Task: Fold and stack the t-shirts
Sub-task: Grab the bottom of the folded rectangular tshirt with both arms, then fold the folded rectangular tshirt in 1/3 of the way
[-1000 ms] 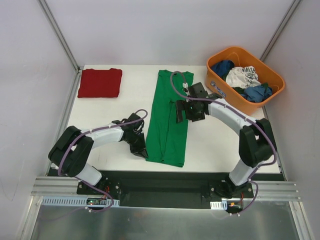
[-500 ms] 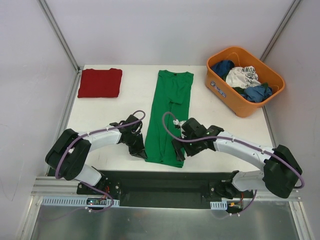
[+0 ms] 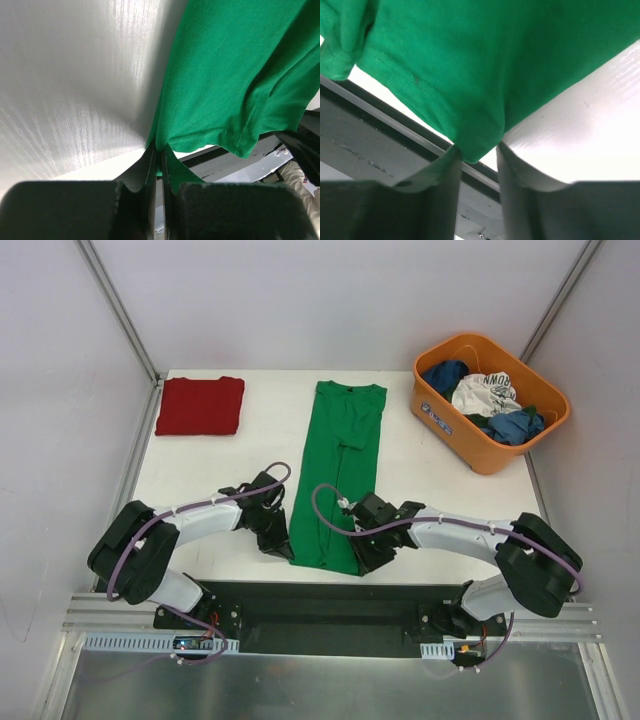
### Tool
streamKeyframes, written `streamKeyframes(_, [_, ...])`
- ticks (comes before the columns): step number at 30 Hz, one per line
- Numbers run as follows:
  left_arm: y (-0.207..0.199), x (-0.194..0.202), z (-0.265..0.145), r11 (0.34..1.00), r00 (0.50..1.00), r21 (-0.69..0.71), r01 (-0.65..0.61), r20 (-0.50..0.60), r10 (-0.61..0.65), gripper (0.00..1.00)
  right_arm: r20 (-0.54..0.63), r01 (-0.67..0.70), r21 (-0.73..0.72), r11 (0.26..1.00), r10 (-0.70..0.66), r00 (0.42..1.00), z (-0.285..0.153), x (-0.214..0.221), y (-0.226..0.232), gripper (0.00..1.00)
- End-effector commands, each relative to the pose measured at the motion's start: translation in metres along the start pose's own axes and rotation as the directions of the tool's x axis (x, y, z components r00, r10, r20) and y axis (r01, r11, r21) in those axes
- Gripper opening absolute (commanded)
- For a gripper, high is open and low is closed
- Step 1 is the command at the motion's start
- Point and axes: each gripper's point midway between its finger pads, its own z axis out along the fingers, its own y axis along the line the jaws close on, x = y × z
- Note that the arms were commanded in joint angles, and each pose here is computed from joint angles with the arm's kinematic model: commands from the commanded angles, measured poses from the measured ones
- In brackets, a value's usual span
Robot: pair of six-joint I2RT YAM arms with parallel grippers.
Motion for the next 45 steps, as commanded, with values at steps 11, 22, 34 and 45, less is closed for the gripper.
streamKeyframes(11, [0.011,0.031,-0.008,1.000,0.999,0.007,0.009,-0.039,-0.009,0.00,0.014,0.003,-0.203,0.979,0.000,1.000,-0.005,0.023,0.051,0.01])
streamKeyframes(22, [-0.016,0.059,-0.054,0.978,0.999,0.206,-0.033,-0.022,0.039,0.00,0.048,0.127,-0.226,0.966,-0.119,0.992,-0.050,0.037,0.075,0.01])
streamKeyframes(34, [-0.099,-0.067,-0.112,0.949,0.870,0.040,-0.314,0.413,0.270,0.00,0.344,0.087,-0.049,0.995,-0.066,0.937,-0.099,-0.055,0.020,0.01])
streamKeyframes(45, [-0.135,-0.142,-0.102,0.950,0.860,0.005,-0.312,0.426,0.281,0.00,0.444,-0.039,0.039,0.998,0.017,0.896,-0.111,-0.127,-0.036,0.01])
